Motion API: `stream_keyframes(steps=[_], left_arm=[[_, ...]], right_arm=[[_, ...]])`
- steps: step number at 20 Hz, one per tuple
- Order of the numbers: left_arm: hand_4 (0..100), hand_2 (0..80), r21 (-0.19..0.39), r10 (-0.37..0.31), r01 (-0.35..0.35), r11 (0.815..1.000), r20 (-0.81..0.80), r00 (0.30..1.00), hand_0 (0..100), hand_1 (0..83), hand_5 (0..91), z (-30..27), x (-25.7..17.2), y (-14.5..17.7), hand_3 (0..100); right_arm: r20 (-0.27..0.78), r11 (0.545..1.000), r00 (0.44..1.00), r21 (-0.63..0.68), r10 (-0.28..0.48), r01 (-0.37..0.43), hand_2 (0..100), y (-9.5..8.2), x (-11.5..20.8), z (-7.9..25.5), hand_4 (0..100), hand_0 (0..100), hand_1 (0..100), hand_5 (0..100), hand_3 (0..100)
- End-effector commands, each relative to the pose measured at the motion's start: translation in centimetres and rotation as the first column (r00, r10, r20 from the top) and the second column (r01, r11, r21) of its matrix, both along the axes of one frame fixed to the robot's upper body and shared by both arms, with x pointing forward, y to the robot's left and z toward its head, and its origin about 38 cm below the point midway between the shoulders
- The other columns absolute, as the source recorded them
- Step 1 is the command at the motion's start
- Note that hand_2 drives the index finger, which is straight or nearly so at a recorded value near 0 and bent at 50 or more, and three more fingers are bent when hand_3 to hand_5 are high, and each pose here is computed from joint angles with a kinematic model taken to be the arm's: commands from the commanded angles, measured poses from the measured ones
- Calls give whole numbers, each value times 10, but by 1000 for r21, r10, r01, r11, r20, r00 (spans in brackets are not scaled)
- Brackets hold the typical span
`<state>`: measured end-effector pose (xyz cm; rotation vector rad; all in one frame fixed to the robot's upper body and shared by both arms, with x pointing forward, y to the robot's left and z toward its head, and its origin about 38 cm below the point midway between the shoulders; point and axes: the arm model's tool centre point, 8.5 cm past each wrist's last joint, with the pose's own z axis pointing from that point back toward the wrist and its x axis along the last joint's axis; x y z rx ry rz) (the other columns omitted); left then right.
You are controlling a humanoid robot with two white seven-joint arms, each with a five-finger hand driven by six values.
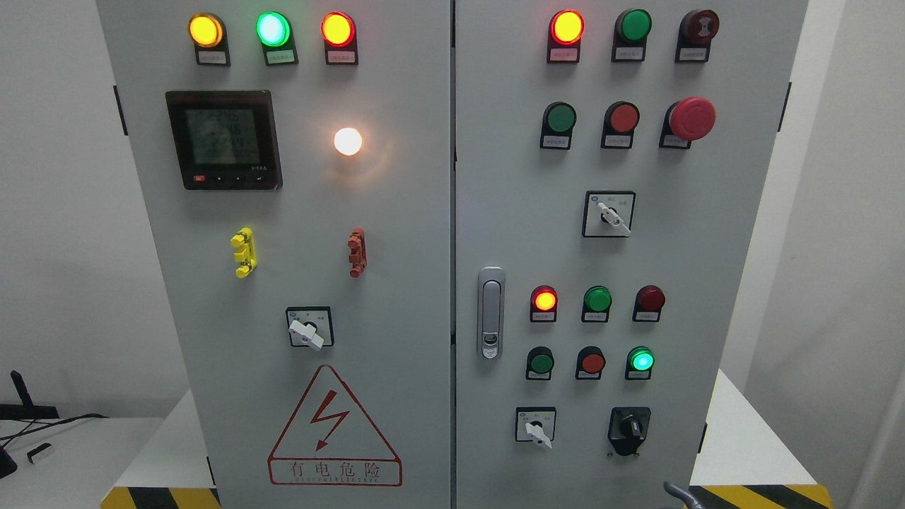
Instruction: Trip black knob to open circuit
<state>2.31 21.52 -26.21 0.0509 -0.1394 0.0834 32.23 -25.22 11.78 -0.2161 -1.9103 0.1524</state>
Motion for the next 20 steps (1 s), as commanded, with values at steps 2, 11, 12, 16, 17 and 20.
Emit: stream_keyframes(steps=[2, 11, 12, 16, 17, 20], left_arm=[[0, 0, 0, -31, 31, 1000, 1, 1000, 120, 389, 0, 0, 1, 0, 0], [0, 0, -2, -31, 31, 1000, 1, 1000, 120, 389, 0, 0, 1, -1, 0], [0, 0, 0, -31, 31, 1000, -1, 1000, 120, 389, 0, 0, 0, 0, 0], [0, 0, 0, -31, 31, 1000, -1, 1000, 120, 389, 0, 0, 0, 0, 0], [0, 0, -2, -31, 31, 1000, -1, 1000, 120, 389, 0, 0, 0, -1, 0], [0, 0, 0, -31, 31, 1000, 1, 1000, 120, 389, 0, 0, 1, 0, 0]], right_arm=[[12, 993, 996, 75, 88, -88, 0, -17, -33, 10, 0, 208, 73, 0, 49], [2, 988, 992, 87, 128, -128, 0, -25, -40, 13, 0, 127, 0, 0, 0], [2, 987, 992, 93, 129, -129, 0, -26, -40, 13, 0, 124, 0, 0, 0], [1, 987, 991, 94, 132, -131, 0, -26, -40, 14, 0, 118, 0, 0, 0], [-2, 985, 989, 89, 147, -147, 0, -25, -40, 14, 0, 117, 0, 0, 0], [-4, 983, 986, 83, 165, -164, 0, -23, -41, 13, 0, 113, 0, 0, 0]])
